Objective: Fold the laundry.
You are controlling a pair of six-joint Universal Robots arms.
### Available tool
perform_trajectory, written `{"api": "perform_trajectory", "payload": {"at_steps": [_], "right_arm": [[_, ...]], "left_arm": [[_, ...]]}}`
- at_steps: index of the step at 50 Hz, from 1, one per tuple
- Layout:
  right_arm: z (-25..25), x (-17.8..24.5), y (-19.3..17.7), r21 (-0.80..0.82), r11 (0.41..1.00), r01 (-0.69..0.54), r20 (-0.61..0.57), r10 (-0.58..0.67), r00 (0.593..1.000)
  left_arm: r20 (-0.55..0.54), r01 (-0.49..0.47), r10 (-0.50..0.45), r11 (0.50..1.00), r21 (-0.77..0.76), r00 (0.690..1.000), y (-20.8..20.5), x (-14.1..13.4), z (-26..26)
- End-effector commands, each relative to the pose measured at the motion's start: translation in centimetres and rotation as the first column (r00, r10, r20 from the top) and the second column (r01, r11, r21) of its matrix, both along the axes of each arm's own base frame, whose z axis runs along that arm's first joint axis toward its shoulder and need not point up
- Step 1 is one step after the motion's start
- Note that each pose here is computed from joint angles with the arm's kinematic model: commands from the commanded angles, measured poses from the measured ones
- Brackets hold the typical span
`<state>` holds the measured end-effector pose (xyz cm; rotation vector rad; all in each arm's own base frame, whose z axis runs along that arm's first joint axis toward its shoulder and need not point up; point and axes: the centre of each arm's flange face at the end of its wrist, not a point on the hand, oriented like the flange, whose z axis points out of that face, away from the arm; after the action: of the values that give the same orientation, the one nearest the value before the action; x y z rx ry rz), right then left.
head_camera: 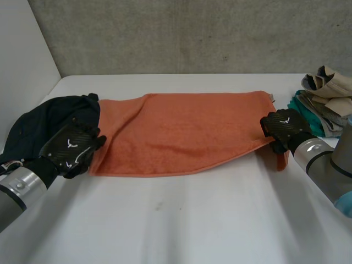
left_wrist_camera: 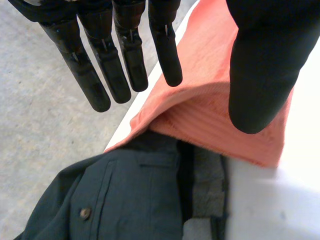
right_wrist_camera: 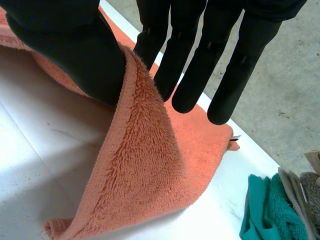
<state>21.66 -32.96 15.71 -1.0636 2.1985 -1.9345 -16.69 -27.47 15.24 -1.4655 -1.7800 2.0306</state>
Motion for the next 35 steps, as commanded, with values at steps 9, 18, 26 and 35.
{"api": "perform_trajectory", "payload": {"at_steps": [9,18,26,35], "right_arm": [[-0.3,0.1,0.1,0.008,1.0,-0.003,-0.002,0.003,1.0],[-0.6,0.1,0.1,0.016,1.0,-0.003,-0.004,0.003,1.0],[-1.0,0.1,0.0,0.024,1.0,-0.004,-0.007,0.004,1.0],[-0.9,0.1,-0.2,0.021,1.0,-0.002,-0.006,0.002,1.0]], "left_arm": [[0.08,0.093,-0.09,0.995,-0.033,0.993,1.3,-0.1,-0.6],[0.172,0.109,-0.1,0.993,-0.044,0.98,0.6,0.3,-2.4],[0.21,0.129,-0.122,0.991,-0.02,0.97,0.3,0.4,-3.6],[0.255,0.159,-0.14,0.986,-0.056,0.957,-1.3,0.2,-4.4]]}}
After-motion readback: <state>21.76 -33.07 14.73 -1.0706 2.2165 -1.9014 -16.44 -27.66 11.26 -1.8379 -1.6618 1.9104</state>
